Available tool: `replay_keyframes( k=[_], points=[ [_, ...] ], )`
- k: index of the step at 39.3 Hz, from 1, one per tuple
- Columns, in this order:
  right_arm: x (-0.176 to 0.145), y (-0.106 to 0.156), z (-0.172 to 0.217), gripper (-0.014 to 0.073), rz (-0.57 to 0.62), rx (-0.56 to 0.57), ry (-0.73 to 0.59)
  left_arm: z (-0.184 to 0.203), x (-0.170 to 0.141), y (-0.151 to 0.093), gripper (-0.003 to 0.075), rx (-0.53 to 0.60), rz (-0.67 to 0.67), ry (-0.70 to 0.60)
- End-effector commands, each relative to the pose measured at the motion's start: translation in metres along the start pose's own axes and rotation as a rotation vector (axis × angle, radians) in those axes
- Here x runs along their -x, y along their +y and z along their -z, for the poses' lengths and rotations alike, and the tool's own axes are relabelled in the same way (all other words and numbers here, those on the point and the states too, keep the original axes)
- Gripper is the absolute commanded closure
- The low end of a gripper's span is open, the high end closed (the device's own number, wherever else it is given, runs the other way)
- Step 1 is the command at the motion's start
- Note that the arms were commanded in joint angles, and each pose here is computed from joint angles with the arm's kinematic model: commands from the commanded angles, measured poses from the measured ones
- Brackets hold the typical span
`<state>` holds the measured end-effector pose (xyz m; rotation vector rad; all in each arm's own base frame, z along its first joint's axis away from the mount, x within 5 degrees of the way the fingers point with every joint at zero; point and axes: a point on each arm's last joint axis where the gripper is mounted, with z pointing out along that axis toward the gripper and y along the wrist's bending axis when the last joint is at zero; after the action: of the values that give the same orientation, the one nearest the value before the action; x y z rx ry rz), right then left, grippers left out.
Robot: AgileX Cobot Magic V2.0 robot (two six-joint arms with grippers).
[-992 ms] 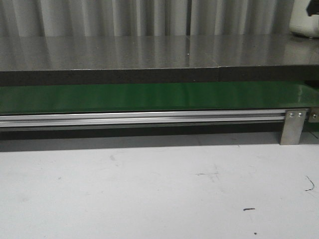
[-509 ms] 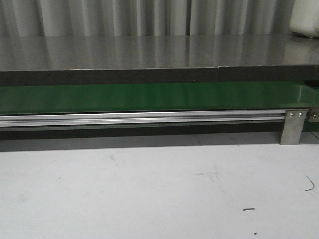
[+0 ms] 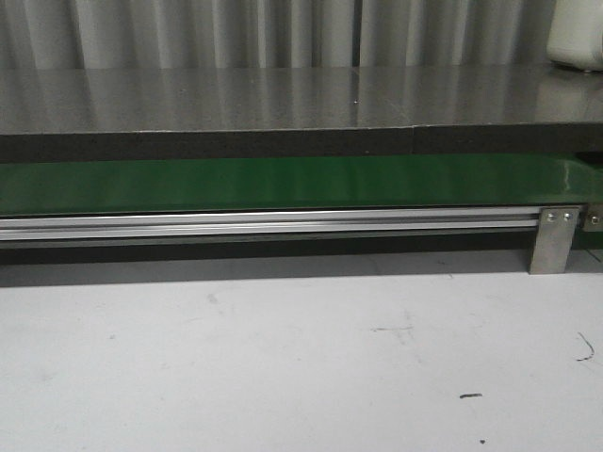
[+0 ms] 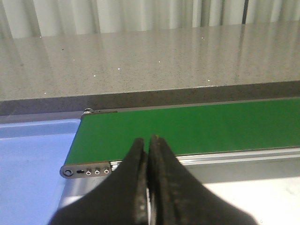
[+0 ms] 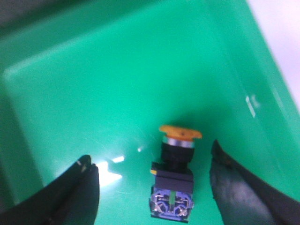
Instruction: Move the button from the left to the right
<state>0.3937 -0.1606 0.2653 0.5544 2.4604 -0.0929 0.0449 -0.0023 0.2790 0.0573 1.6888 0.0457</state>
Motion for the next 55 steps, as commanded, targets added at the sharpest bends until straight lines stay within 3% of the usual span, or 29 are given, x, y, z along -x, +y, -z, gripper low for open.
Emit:
replay_keyframes(
  k=[1,4,11,14,23,34,41,55],
  points=[
    [0.026,0.017,0.066,0.0111,0.029,0.037,-0.207,0.002,0.015,0.001,0.0741,0.004,0.013,-0.098],
    [0.028,0.033,0.089,0.0223,0.056,0.07,-0.261,0.002,0.015,0.001,0.0741,0.004,0.013,-0.098],
    [0.024,0.068,0.132,0.0582,0.123,0.146,-0.345,0.002,0.015,0.001,0.0741,0.004,0.013,-0.098],
    [0.021,0.079,0.15,0.0668,0.145,0.175,-0.379,0.002,0.015,0.001,0.0741,0.004,0.013,-0.098],
    [0.001,0.1,0.211,0.0663,0.232,0.258,-0.525,0.002,0.015,0.001,0.0741,0.004,0.013,-0.098],
    [-0.089,0.088,0.261,0.0663,0.308,0.352,-0.772,0.002,0.015,0.001,0.0741,0.004,0.013,-0.098],
    [-0.151,0.065,0.26,0.0663,0.291,0.372,-0.882,0.002,0.015,0.001,0.0741,0.004,0.013,-0.098],
    [-0.261,0.023,0.241,0.0663,0.275,0.385,-0.941,0.002,0.015,0.001,0.0741,0.004,0.013,-0.098]
  ],
)
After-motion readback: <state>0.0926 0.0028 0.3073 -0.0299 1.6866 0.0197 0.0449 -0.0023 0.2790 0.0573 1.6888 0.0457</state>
